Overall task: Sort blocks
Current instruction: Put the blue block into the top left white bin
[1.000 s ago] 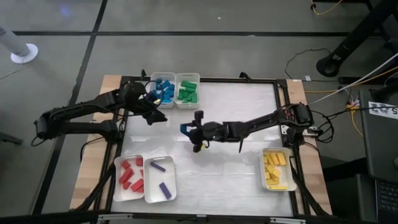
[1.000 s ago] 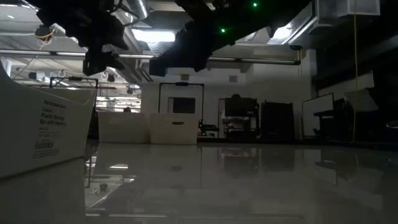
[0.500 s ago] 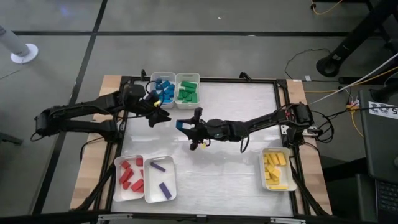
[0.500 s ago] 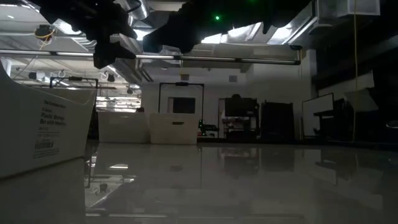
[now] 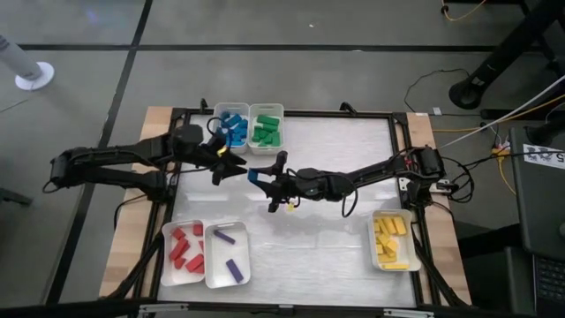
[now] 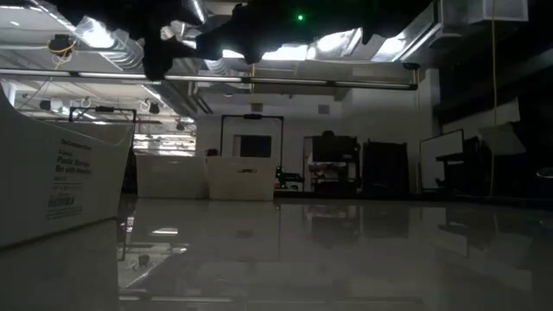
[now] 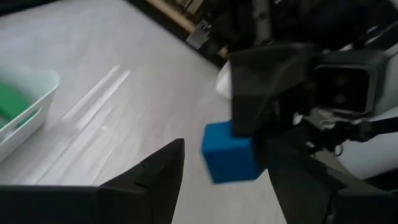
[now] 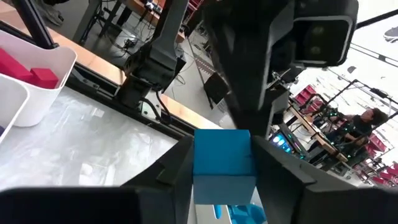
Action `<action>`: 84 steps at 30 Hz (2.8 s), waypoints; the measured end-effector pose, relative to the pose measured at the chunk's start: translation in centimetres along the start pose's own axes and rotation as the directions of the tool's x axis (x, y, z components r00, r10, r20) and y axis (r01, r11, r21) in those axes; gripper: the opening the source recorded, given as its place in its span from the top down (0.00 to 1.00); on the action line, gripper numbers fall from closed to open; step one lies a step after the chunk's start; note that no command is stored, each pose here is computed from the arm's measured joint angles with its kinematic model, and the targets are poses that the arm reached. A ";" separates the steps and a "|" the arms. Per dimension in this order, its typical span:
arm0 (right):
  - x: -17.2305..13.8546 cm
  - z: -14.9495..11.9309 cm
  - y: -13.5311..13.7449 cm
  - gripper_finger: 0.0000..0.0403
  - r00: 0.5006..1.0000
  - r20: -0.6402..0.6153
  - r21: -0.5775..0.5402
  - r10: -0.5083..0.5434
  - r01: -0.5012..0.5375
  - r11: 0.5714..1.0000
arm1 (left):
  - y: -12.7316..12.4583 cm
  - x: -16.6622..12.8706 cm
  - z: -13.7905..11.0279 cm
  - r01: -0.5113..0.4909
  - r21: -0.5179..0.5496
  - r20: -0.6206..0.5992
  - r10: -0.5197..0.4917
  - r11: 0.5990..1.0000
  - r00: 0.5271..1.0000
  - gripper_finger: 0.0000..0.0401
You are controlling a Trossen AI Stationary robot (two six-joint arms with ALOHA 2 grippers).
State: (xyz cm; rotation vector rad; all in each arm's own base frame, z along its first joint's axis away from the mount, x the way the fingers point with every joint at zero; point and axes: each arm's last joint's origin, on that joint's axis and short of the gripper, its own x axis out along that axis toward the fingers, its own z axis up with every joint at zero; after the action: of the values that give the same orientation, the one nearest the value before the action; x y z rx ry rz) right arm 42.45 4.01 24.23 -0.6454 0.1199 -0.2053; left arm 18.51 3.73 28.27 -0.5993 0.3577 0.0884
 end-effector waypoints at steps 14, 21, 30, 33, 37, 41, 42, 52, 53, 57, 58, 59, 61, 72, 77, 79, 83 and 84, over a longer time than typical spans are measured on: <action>0.0 0.1 -0.1 0.67 1.000 0.013 0.004 -0.005 0.005 1.000 | -0.7 0.1 0.1 0.029 0.022 0.027 -0.030 0.999 0.999 0.47; 0.0 0.2 -0.1 0.63 1.000 0.023 0.009 -0.012 0.012 1.000 | -0.7 0.1 0.0 0.032 -0.016 0.027 -0.031 0.999 0.999 0.47; 0.0 0.5 -0.2 0.65 0.998 0.064 0.017 -0.004 0.002 1.000 | -1.3 0.6 -0.4 0.057 -0.020 -0.003 -0.057 0.998 0.998 0.47; 0.0 0.6 -0.3 0.64 0.997 0.073 0.021 -0.010 0.009 1.000 | -1.3 1.3 -0.7 0.056 -0.020 -0.035 -0.057 0.998 0.998 0.47; 0.0 0.7 -0.2 0.65 0.996 0.086 0.020 0.004 -0.005 1.000 | -1.4 2.3 -0.9 0.064 -0.017 -0.049 -0.064 0.998 0.997 0.47; 0.0 0.7 -0.2 0.66 0.996 0.091 0.020 0.006 -0.008 1.000 | -1.4 3.1 -0.8 0.079 -0.010 -0.032 -0.079 0.997 0.996 0.47; 0.0 0.7 -0.3 0.66 0.996 0.093 0.021 0.004 -0.006 1.000 | -1.5 3.2 -0.7 0.083 -0.009 -0.026 -0.083 0.997 0.996 0.47; 0.0 0.7 -0.3 0.64 0.996 0.087 0.010 0.001 -0.002 1.000 | -1.5 3.3 -0.7 0.087 -0.016 -0.020 -0.087 0.996 0.996 0.65; 0.0 0.6 -0.3 0.64 0.996 0.086 0.007 0.001 -0.002 1.000 | -1.5 3.3 -0.7 0.086 -0.021 -0.021 -0.086 0.996 0.996 0.69; 0.0 0.7 -0.3 0.60 0.996 0.086 0.032 0.000 -0.003 0.999 | -1.4 3.3 -0.7 0.084 -0.023 -0.021 -0.085 0.996 0.996 0.70; 0.0 0.7 -0.3 0.59 0.996 0.086 0.044 0.000 -0.004 0.999 | -1.4 3.3 -0.7 0.084 -0.027 -0.020 -0.085 0.996 0.996 0.71; 0.0 0.7 -0.3 0.58 0.996 0.086 0.060 0.000 -0.005 0.998 | -1.4 3.3 -0.7 0.083 -0.031 -0.020 -0.084 0.996 0.996 0.71; 0.0 0.6 -0.3 0.56 0.996 0.084 0.097 -0.001 -0.007 0.995 | -1.4 3.3 -0.7 0.077 -0.037 -0.027 -0.078 0.996 0.997 0.71; -0.5 1.2 -0.3 0.44 0.995 0.018 0.114 -0.098 0.095 0.989 | -0.3 3.2 -0.6 0.007 -0.061 -0.034 -0.009 0.998 0.999 0.71; -2.8 3.3 -0.9 0.43 0.887 -0.213 0.029 -0.410 0.425 0.905 | 1.9 2.7 -0.2 -0.174 -0.070 -0.020 0.173 0.982 0.985 0.71; -3.9 3.9 -0.9 0.43 0.799 -0.318 -0.114 -0.510 0.502 0.857 | 3.2 2.2 0.1 -0.274 -0.048 0.005 0.275 0.960 0.961 0.71; -5.8 5.4 -0.7 0.43 0.663 -0.419 -0.305 -0.621 0.541 0.784 | 5.7 1.1 1.3 -0.474 0.009 0.086 0.472 0.880 0.878 0.71; -6.2 5.7 -0.6 0.43 0.648 -0.429 -0.329 -0.630 0.538 0.776 | 6.3 0.8 1.6 -0.519 0.021 0.106 0.514 0.854 0.851 0.71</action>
State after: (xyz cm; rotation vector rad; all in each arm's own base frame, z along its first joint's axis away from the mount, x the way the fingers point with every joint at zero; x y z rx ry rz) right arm 37.35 8.31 29.40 -0.7771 0.4588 -1.0279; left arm 18.53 9.82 25.79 -0.4343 0.4194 0.6271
